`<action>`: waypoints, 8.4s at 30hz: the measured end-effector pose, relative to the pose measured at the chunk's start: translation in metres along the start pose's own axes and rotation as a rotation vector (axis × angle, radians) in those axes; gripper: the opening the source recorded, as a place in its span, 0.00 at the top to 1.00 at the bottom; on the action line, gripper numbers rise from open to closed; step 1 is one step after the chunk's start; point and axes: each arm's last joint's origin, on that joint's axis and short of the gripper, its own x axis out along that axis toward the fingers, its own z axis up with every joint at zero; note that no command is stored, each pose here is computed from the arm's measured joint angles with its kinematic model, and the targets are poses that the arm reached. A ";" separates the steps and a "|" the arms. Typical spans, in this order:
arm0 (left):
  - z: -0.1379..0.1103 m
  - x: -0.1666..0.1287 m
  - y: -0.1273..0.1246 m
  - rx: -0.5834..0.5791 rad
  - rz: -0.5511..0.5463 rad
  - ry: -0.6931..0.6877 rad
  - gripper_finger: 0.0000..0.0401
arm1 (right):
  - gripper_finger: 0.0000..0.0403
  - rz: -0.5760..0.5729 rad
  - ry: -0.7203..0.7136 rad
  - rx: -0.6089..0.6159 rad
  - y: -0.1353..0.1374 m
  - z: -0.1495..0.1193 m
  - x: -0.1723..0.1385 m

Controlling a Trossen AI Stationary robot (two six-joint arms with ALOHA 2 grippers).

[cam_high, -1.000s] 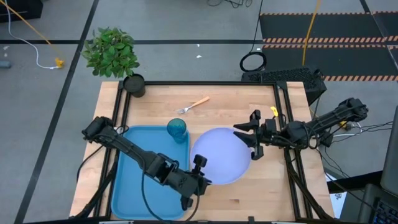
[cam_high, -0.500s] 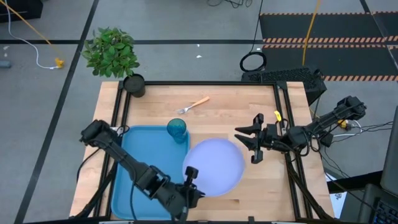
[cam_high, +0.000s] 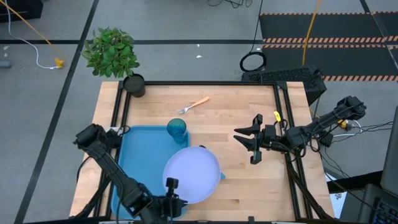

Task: Pick and place plate/cup/fork/spoon on tray
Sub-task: Put the purple to the bottom right of the blue cup on the blue tray, then put the yellow fork to the right of the purple plate on the blue tray

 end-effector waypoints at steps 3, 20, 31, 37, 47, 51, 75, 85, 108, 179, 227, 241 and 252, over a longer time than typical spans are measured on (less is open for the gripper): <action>-0.004 -0.004 -0.007 -0.022 -0.003 -0.003 0.98 | 0.74 -0.001 0.033 -0.004 0.000 -0.004 0.000; -0.055 -0.056 -0.053 0.009 -0.012 0.108 0.98 | 0.74 0.085 0.252 0.085 0.023 -0.034 -0.012; -0.075 -0.070 -0.058 0.063 0.015 0.176 0.98 | 0.74 0.105 0.405 0.198 0.055 -0.087 -0.009; -0.099 -0.062 -0.058 0.067 0.054 0.218 0.97 | 0.74 0.111 0.390 0.230 0.065 -0.105 -0.003; -0.123 -0.044 -0.049 0.108 0.091 0.298 0.98 | 0.74 0.124 0.358 0.310 0.074 -0.116 -0.001; -0.137 -0.038 -0.044 0.100 0.115 0.339 0.98 | 0.74 0.136 0.290 0.335 0.080 -0.110 -0.004; -0.162 0.003 -0.021 0.066 0.133 0.370 0.97 | 0.74 0.149 0.243 0.329 0.082 -0.104 -0.004; -0.162 0.004 -0.018 0.055 0.150 0.386 0.95 | 0.74 0.149 0.243 0.330 0.082 -0.104 -0.004; -0.162 0.006 -0.011 0.023 0.213 0.396 0.78 | 0.74 0.149 0.243 0.330 0.082 -0.104 -0.004; -0.079 -0.069 0.077 -0.224 0.327 -0.054 0.78 | 0.58 0.251 0.935 -0.424 -0.303 -0.117 0.179; -0.074 -0.061 0.088 -0.219 0.370 -0.044 0.78 | 0.62 0.263 1.156 -0.417 -0.336 -0.165 0.179; -0.075 -0.061 0.088 -0.204 0.350 -0.026 0.78 | 0.87 0.216 1.282 -0.358 -0.318 -0.166 0.178; -0.077 -0.064 0.083 -0.199 0.331 -0.029 0.78 | 0.86 0.138 1.422 -0.345 -0.297 -0.175 0.178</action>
